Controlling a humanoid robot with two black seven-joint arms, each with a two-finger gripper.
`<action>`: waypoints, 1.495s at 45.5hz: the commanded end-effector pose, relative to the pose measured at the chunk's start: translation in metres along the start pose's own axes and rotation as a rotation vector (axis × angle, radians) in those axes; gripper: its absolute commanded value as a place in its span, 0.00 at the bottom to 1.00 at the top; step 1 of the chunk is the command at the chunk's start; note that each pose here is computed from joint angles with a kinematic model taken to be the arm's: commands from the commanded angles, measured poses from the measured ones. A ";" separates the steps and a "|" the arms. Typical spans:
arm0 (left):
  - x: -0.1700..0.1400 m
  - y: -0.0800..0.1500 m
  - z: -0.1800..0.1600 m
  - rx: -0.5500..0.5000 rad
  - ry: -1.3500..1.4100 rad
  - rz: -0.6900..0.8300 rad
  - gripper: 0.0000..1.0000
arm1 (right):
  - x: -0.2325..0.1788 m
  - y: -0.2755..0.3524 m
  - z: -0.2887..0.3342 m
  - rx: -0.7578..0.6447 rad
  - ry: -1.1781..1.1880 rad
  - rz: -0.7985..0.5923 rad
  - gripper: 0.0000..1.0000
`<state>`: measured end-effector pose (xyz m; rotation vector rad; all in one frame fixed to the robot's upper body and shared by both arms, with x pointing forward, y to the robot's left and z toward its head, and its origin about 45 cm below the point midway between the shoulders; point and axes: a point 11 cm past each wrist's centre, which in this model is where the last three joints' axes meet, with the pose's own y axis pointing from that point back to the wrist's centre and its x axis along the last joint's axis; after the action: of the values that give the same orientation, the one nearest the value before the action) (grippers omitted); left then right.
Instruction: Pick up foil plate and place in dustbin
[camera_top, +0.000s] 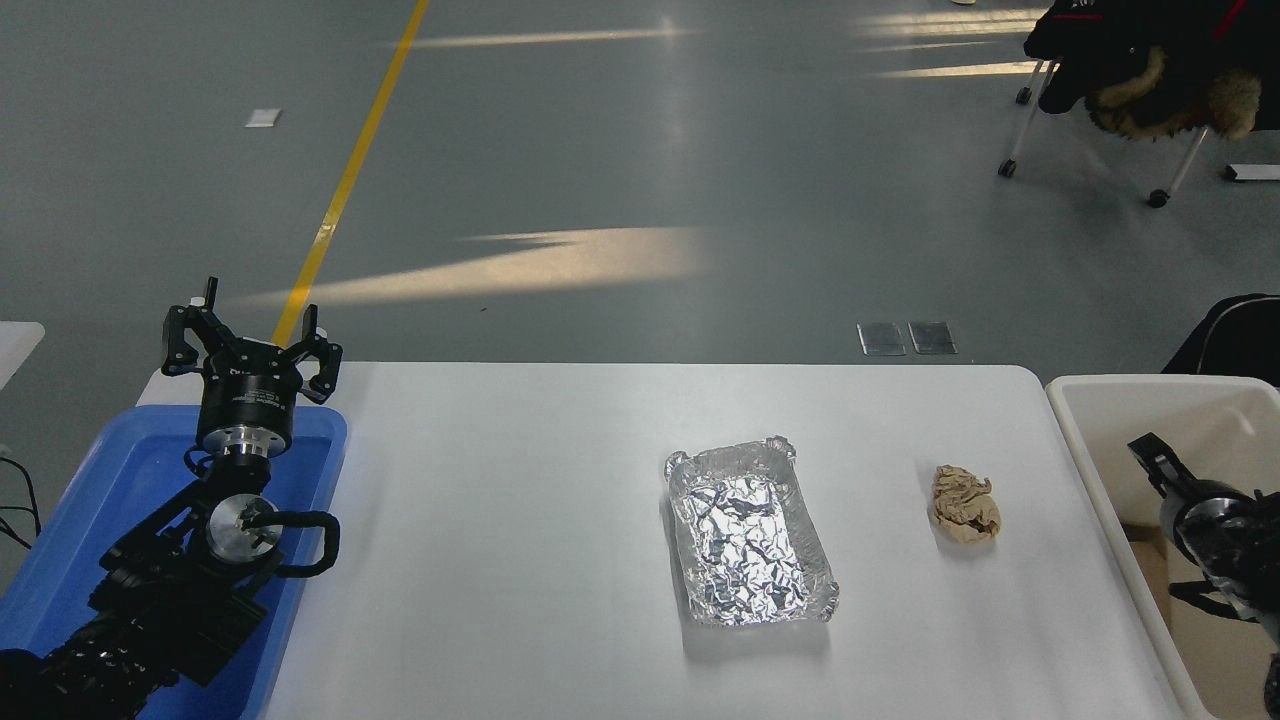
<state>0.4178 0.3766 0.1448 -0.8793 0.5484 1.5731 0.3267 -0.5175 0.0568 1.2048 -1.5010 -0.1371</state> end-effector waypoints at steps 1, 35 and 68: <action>0.000 -0.001 -0.001 0.009 -0.001 0.000 0.99 | -0.005 0.000 0.001 -0.006 -0.008 0.006 1.00; -0.001 -0.001 0.001 0.002 -0.004 -0.003 0.99 | 0.037 0.001 -0.008 0.008 0.083 0.047 1.00; 0.000 -0.001 0.001 0.004 -0.008 -0.004 0.99 | 0.048 0.202 -0.185 0.155 0.541 -0.378 1.00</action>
<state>0.4186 0.3772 0.1462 -0.8718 0.5438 1.5694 0.3780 -0.4514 0.2014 1.4186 -1.0976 -0.0830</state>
